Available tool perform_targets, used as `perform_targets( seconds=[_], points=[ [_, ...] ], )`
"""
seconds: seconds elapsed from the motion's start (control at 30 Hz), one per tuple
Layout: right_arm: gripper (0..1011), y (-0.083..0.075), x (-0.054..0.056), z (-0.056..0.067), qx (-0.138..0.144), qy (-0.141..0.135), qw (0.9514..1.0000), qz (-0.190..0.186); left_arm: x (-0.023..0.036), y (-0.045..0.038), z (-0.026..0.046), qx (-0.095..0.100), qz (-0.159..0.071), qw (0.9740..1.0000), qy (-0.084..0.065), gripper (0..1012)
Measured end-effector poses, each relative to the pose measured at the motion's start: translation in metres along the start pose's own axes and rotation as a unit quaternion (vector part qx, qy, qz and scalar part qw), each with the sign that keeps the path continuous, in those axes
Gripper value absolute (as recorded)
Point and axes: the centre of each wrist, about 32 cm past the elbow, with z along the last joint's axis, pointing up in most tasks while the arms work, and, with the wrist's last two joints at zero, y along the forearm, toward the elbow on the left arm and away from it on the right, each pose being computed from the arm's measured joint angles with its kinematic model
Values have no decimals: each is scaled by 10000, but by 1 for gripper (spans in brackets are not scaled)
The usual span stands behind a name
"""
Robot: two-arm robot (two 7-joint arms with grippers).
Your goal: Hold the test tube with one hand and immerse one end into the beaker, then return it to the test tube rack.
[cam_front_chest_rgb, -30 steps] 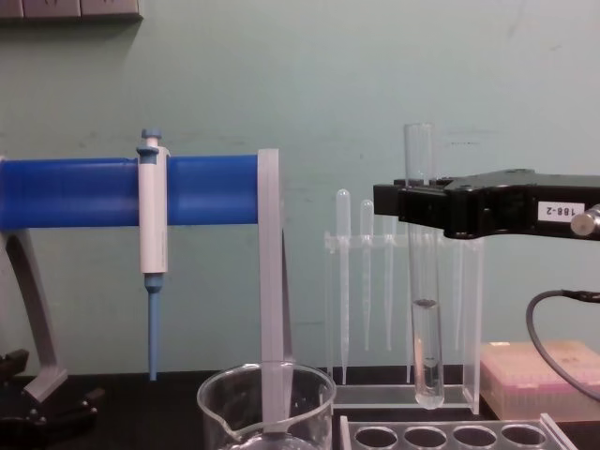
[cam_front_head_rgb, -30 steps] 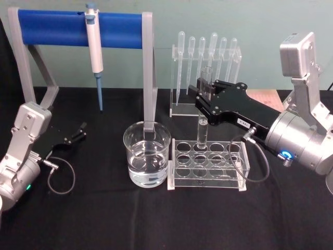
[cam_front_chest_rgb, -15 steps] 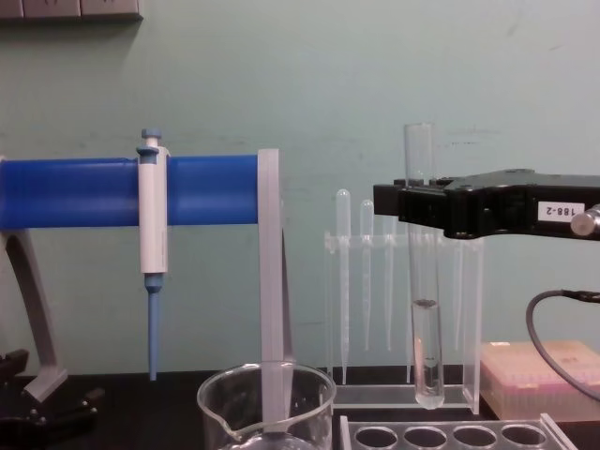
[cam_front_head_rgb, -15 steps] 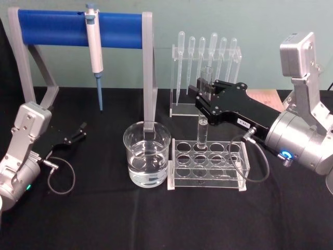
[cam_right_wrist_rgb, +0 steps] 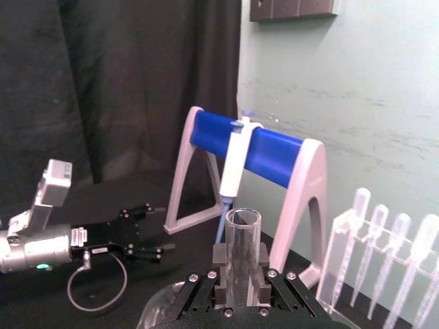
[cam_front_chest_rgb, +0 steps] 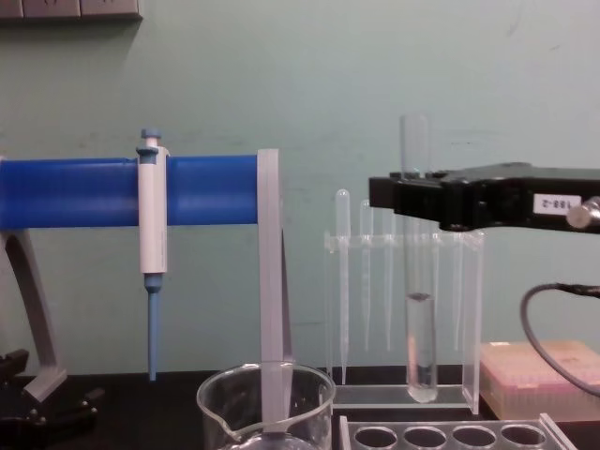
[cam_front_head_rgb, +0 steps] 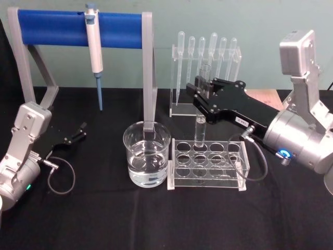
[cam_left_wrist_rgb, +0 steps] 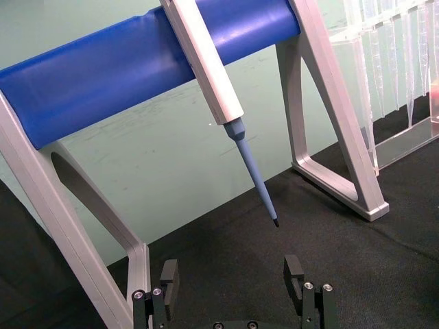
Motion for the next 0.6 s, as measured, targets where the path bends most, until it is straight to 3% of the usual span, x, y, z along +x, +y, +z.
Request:
perform_targets(
  seconds=[0.33,0.6],
  points=[
    [226,338,-91,65,170,6,9994,308,0,0,0,0,0,10000,0,1000],
    [226,654,-111,-35,437,159,9979,442,0,0,0,0,0,10000,0,1000]
  ],
)
